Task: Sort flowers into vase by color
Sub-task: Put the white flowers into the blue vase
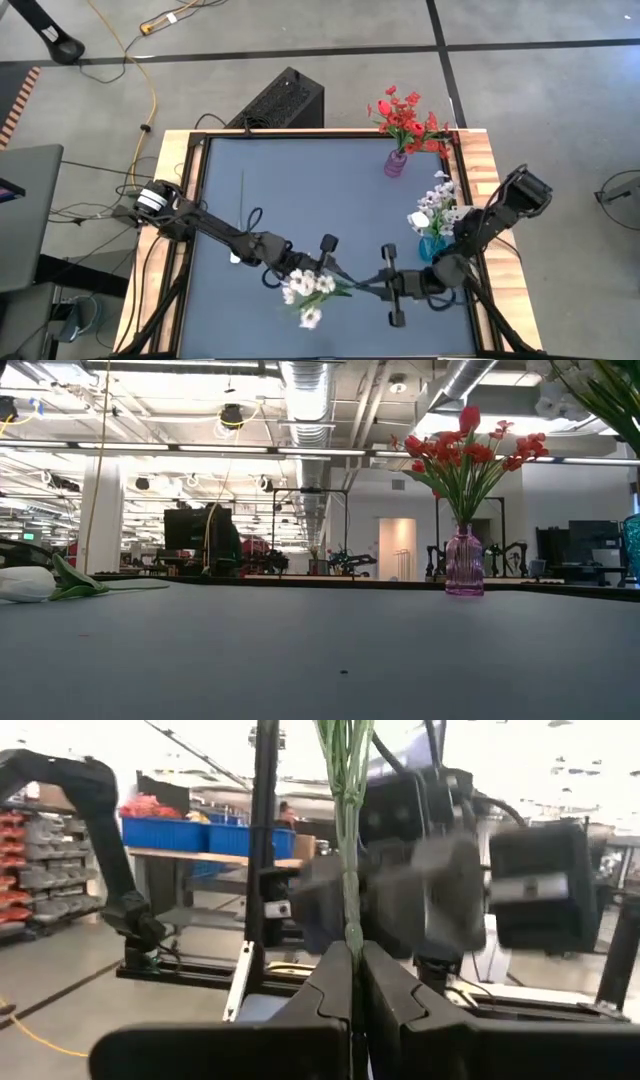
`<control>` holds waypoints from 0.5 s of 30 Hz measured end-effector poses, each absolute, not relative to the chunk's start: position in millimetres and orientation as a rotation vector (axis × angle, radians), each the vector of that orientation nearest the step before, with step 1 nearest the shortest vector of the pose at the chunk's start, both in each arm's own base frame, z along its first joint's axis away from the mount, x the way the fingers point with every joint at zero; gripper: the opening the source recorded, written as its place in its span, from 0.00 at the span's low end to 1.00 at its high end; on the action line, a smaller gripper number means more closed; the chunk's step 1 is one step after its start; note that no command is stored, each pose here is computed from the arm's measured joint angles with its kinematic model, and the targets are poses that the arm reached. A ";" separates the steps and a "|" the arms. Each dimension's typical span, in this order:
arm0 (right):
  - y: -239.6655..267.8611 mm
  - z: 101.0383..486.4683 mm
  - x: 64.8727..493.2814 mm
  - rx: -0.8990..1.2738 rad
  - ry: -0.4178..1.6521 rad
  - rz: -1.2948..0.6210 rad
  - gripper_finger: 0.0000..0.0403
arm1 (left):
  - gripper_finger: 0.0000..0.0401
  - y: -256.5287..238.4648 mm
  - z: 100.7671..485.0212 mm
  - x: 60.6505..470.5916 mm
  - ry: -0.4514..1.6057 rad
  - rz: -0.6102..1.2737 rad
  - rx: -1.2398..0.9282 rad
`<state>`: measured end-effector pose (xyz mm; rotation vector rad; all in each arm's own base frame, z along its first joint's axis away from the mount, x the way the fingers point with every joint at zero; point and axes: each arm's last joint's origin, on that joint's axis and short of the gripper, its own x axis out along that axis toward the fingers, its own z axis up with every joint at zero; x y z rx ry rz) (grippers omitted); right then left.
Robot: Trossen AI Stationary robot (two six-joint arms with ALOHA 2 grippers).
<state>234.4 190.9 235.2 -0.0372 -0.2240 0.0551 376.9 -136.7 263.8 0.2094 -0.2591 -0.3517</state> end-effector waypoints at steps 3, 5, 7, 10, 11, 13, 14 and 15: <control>183.0 233.8 241.2 -0.029 -0.211 0.026 0.08 | 0.31 -137.0 267.0 376.1 -0.294 -0.342 0.222; 180.0 233.6 243.5 -0.032 -0.210 0.016 0.08 | 0.31 -136.3 267.3 376.3 -0.295 -0.316 0.230; 178.9 233.4 244.3 -0.033 -0.207 0.010 0.08 | 0.31 -134.5 269.1 376.4 -0.304 -0.255 0.219; 179.4 232.6 243.5 -0.034 -0.195 -0.021 0.08 | 0.31 -131.9 270.8 376.7 -0.319 -0.230 0.236; 180.5 232.4 242.1 -0.038 -0.190 -0.040 0.08 | 0.31 -131.4 272.2 376.1 -0.319 -0.229 0.244; 182.8 232.2 239.1 -0.051 -0.180 -0.078 0.08 | 0.31 -130.3 278.1 373.3 -0.319 -0.226 0.259; 184.1 232.6 237.4 -0.055 -0.179 -0.095 0.08 | 0.31 -129.8 283.2 370.6 -0.321 -0.226 0.264; 185.1 233.2 236.0 -0.060 -0.181 -0.107 0.08 | 0.31 -128.7 289.2 367.5 -0.323 -0.225 0.264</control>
